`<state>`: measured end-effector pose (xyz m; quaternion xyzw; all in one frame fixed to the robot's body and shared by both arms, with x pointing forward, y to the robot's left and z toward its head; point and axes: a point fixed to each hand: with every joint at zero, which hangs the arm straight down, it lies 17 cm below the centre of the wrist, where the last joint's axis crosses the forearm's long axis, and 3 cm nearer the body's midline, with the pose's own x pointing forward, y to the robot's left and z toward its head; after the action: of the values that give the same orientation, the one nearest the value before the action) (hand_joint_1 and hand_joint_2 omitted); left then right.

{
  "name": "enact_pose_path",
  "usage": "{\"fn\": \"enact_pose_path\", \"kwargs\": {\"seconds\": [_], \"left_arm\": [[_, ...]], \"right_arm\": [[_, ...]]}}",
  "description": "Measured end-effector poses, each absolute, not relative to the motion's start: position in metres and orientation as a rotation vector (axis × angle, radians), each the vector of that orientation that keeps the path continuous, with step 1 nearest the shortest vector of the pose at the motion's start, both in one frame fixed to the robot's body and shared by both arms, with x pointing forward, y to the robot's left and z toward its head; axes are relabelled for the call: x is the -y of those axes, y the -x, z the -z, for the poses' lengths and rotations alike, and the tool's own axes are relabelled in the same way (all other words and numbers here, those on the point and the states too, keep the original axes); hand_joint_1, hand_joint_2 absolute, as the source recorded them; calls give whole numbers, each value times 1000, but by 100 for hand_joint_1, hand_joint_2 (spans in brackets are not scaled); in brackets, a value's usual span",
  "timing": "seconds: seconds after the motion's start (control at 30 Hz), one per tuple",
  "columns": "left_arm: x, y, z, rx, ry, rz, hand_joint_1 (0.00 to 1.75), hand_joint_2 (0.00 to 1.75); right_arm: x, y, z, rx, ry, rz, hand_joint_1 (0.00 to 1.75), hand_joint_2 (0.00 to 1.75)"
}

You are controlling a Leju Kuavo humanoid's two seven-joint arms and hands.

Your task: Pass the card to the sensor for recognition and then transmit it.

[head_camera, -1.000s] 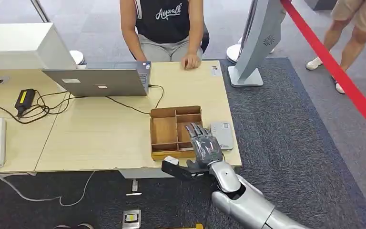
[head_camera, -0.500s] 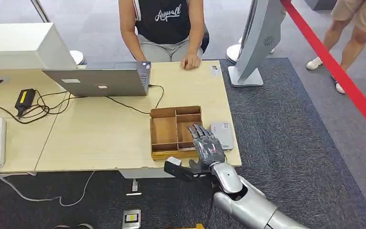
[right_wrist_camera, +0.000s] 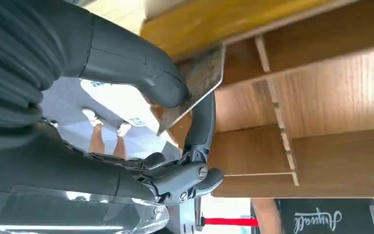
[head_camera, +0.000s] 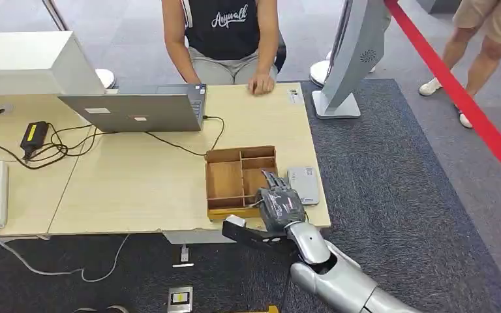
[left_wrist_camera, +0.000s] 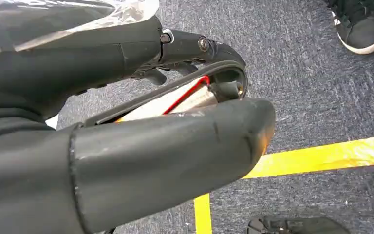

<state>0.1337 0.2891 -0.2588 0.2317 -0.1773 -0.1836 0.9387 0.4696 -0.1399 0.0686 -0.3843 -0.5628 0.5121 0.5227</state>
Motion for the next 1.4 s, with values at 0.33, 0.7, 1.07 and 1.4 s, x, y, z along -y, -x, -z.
{"fn": "enact_pose_path", "kwargs": {"seconds": [0.33,0.7,1.07,1.4], "left_arm": [[-289,-136,258,376,-474,389,0,0],[-289,-137,258,379,-475,392,0,0],[-289,-137,258,377,-476,388,0,0],[-286,-143,256,412,-476,431,0,0]], "right_arm": [[133,-468,-69,1359,899,-1223,155,175],[129,-467,-69,1367,890,-1224,155,175],[127,-466,-69,1369,889,-1226,175,175],[125,-480,-138,1572,1008,-1110,175,175]]}}
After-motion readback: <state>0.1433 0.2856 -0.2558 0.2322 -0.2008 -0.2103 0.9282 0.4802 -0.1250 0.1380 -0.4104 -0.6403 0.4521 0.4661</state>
